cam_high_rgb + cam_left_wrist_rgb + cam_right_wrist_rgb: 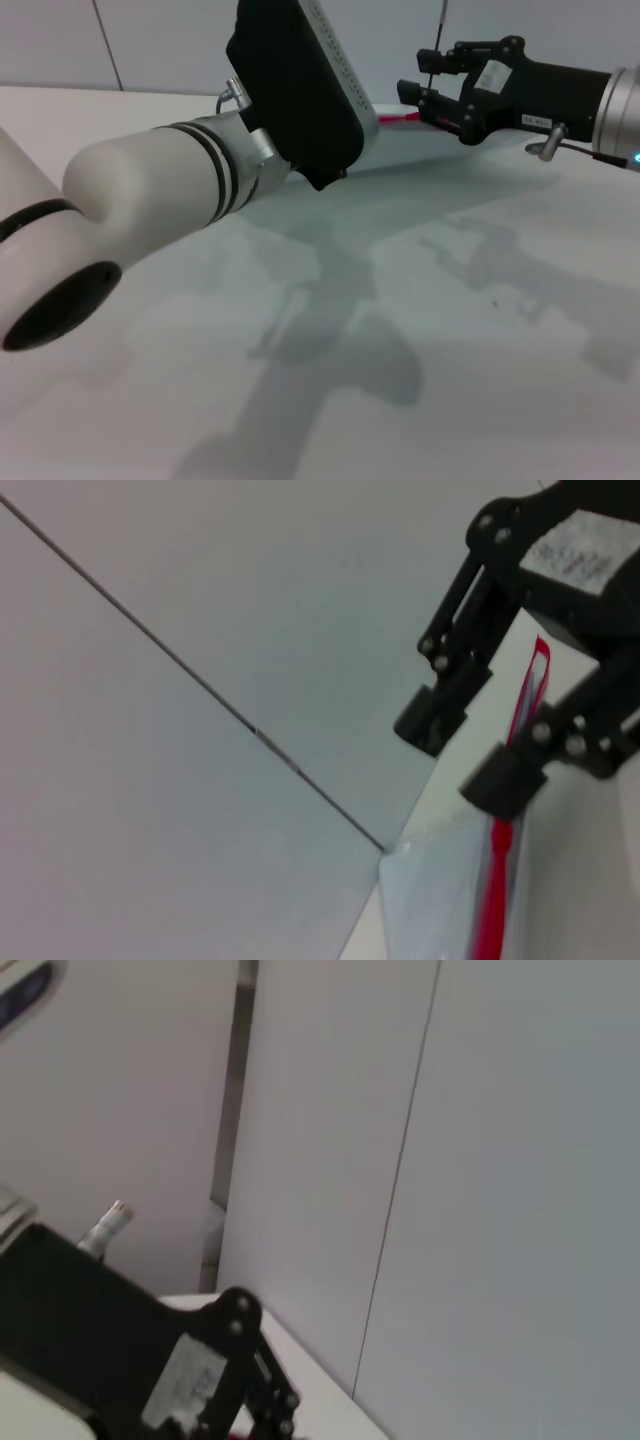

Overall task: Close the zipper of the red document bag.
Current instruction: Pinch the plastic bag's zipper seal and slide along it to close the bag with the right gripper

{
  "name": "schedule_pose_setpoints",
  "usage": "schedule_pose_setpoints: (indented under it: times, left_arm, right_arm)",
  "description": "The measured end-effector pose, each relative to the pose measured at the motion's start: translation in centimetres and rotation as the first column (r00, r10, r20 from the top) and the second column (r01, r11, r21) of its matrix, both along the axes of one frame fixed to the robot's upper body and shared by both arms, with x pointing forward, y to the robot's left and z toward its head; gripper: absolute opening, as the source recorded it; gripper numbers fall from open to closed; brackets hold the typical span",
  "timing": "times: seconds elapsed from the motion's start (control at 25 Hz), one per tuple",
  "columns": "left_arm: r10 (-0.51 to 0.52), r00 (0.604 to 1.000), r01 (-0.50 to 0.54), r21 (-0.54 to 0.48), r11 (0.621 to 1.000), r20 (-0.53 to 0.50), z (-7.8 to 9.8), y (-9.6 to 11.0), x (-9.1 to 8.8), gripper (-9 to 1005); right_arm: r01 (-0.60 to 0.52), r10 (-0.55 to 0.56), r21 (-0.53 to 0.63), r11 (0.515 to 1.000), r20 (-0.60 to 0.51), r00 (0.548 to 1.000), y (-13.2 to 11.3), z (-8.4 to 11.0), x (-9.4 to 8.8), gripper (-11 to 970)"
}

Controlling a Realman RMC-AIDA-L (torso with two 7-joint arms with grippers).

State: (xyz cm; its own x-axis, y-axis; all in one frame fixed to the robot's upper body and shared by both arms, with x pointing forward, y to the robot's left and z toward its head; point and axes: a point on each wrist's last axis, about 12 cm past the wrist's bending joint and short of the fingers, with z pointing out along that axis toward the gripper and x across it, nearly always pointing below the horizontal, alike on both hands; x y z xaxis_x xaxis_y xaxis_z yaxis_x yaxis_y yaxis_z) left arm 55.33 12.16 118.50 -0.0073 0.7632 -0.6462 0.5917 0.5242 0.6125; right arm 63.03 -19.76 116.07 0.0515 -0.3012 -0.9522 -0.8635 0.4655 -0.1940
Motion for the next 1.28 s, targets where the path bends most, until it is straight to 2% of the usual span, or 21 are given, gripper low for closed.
schedule_pose_setpoints:
  times: [0.24,0.68,0.96,1.28]
  left_arm:
    - [-0.010,1.000,0.010,-0.013,1.000,0.011,0.2,-0.2,0.0,44]
    - [-0.006,1.000,0.007,-0.021,1.000,0.018,0.4,0.0,-0.3,41]
    - [-0.006,1.000,0.007,-0.018,1.000,0.017,0.5,0.0,-0.4,39]
    - [-0.006,1.000,0.006,-0.017,1.000,0.017,0.5,0.0,-0.4,39]
  right_arm:
    - [-0.025,0.024,-0.074,0.997,-0.004,1.000,0.3,-0.7,-0.1,407]
    - [-0.025,0.029,-0.143,0.989,0.031,0.999,1.2,-1.2,0.0,413]
    - [-0.005,0.024,-0.185,0.983,0.100,0.995,2.2,-0.7,-0.2,416]
    - [0.027,0.013,-0.256,0.966,0.155,0.988,3.6,-1.2,-0.5,413]
